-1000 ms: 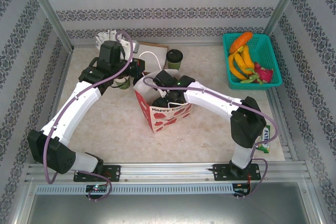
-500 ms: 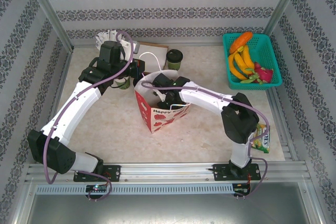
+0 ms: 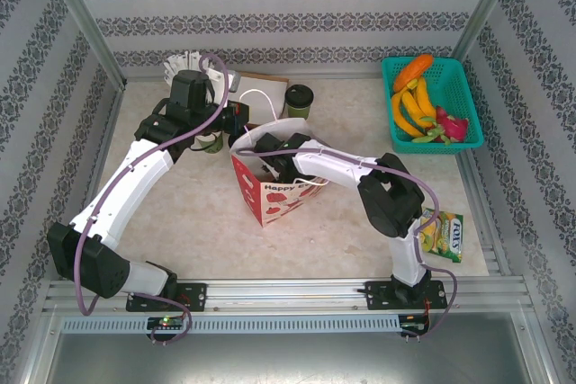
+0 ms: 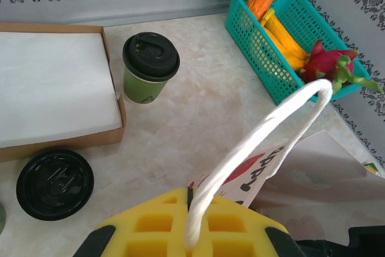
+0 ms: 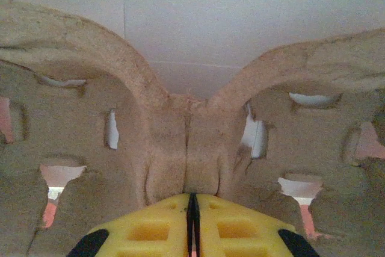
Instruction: Pack the takeout coffee
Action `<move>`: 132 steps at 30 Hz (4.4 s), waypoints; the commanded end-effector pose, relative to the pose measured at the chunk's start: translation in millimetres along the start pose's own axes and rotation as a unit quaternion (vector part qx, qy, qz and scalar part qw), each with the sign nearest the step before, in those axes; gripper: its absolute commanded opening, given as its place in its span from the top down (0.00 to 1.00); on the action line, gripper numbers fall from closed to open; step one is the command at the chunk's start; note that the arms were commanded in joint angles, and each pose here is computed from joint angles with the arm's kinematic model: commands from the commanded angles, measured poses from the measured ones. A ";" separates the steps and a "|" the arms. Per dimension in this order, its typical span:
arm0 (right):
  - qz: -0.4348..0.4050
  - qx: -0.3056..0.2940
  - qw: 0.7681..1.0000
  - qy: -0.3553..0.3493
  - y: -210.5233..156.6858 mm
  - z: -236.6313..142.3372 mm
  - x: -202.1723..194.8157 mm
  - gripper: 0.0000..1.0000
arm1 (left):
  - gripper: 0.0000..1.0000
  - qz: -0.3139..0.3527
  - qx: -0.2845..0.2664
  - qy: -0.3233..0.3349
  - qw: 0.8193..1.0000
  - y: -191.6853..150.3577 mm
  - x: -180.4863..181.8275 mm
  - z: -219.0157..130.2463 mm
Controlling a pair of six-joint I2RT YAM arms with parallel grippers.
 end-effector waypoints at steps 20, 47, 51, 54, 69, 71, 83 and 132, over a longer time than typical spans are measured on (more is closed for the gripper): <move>0.073 0.012 0.997 -0.036 -7.6 23.7 -9.0 0.79 | 1.00 0.010 0.006 -0.009 1.000 2.5 -0.9 -1.0; -0.013 -0.324 0.938 0.119 15.6 -167.7 -16.1 0.02 | 1.00 0.023 0.018 -0.026 0.999 -0.1 -4.7 -2.4; -0.016 -0.385 0.916 0.110 13.4 -186.3 -20.6 0.02 | 1.00 0.026 0.021 -0.034 0.999 -0.9 -7.2 -3.6; -0.010 -0.435 0.894 0.108 9.4 -206.7 -25.8 0.02 | 1.00 0.026 0.024 -0.035 0.999 -2.5 -6.6 -1.9; 0.066 -0.560 0.815 0.135 11.8 -266.3 -84.5 0.05 | 1.00 0.059 0.024 -0.056 0.996 -2.3 -11.3 -1.7; 0.084 -0.543 0.823 0.142 13.8 -262.9 -94.5 0.02 | 1.00 0.066 0.024 -0.058 0.996 -0.6 -12.0 -2.5; -0.039 -0.474 0.848 0.235 25.4 -244.3 -111.1 0.02 | 0.20 0.042 0.064 -0.046 0.996 1.0 -15.1 -21.7; -0.146 -0.288 0.872 0.367 -11.7 -207.5 -2.9 0.11 | 0.86 -0.070 0.210 0.130 0.967 -46.3 37.0 -35.2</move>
Point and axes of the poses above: each hand's point on the last joint's axis, 136 mm out from that joint toward the fingers, its own z axis out along the fingers, its own x axis along the line the jaws close on, y = z × x, the point moved 5 cm from there along -z, back along the fingers, and after that the axes turned 3 degrees about z, right-handed, at the moved point
